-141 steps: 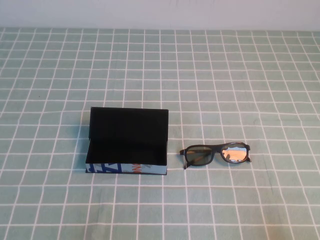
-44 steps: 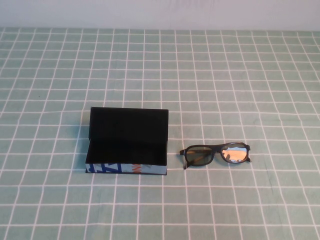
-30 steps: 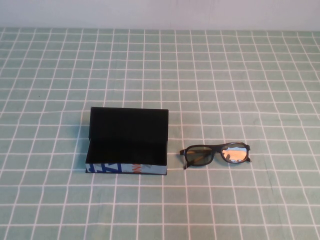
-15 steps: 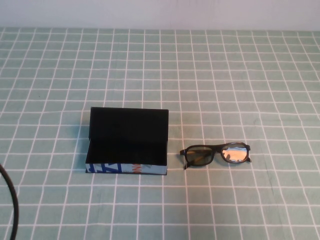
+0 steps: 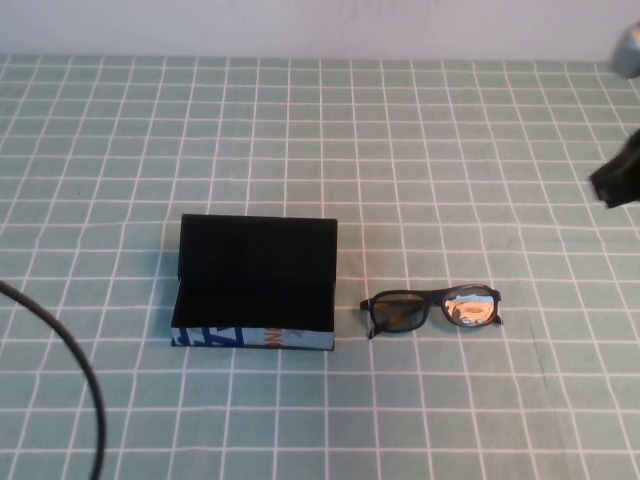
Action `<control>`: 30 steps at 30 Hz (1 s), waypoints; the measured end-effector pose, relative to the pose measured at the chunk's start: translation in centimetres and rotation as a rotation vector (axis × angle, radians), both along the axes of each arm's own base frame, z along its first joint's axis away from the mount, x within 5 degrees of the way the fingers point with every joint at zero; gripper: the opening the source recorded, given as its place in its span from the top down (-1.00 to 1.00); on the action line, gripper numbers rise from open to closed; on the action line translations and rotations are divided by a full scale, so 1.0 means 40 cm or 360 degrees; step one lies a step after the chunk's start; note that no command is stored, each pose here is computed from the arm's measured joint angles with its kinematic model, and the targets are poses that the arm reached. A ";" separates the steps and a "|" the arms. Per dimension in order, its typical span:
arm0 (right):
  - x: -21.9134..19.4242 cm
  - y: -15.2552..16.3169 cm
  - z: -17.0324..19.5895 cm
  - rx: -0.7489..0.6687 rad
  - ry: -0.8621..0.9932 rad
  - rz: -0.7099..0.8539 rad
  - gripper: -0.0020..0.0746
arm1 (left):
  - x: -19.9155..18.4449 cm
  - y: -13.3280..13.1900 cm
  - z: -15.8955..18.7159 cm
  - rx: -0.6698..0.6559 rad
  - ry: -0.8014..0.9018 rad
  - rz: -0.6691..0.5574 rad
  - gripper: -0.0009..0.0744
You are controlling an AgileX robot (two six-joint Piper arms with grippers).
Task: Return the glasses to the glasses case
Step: Pick up the glasses from the table
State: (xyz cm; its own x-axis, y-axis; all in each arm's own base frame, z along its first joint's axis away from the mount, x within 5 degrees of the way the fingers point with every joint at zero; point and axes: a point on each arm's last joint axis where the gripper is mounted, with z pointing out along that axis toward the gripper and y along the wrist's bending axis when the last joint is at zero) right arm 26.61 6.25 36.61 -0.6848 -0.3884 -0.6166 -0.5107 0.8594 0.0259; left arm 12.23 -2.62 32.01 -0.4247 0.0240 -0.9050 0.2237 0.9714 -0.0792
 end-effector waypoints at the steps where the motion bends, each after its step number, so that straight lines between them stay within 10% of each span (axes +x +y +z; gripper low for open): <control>1: 0.020 0.012 -0.009 -0.0026 0.0028 0.0094 0.98 | 0.004 -0.007 -0.002 -0.0004 0.0011 -0.0047 0.97; 13: 0.144 0.164 -0.179 -0.0204 0.0248 0.0829 0.92 | 0.098 -0.061 -0.014 -0.0063 0.0152 -0.0363 0.97; 23: 0.193 0.251 -0.292 -0.0446 0.0147 0.1032 0.15 | 0.166 -0.082 0.011 -0.0075 0.0304 -0.0475 0.97; 30: 0.229 0.262 -0.341 -0.0540 0.0177 0.1067 0.04 | 0.172 -0.086 0.000 -0.0070 0.0353 -0.0504 0.97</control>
State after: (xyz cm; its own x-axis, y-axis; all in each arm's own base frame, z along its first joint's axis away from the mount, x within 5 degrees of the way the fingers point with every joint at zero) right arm 35.77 16.72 22.96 -0.2863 -0.8994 -0.3302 -0.9363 0.3358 -0.1028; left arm 19.12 -6.04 31.99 -0.5878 0.1484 -0.7953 0.4848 0.8516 -0.1995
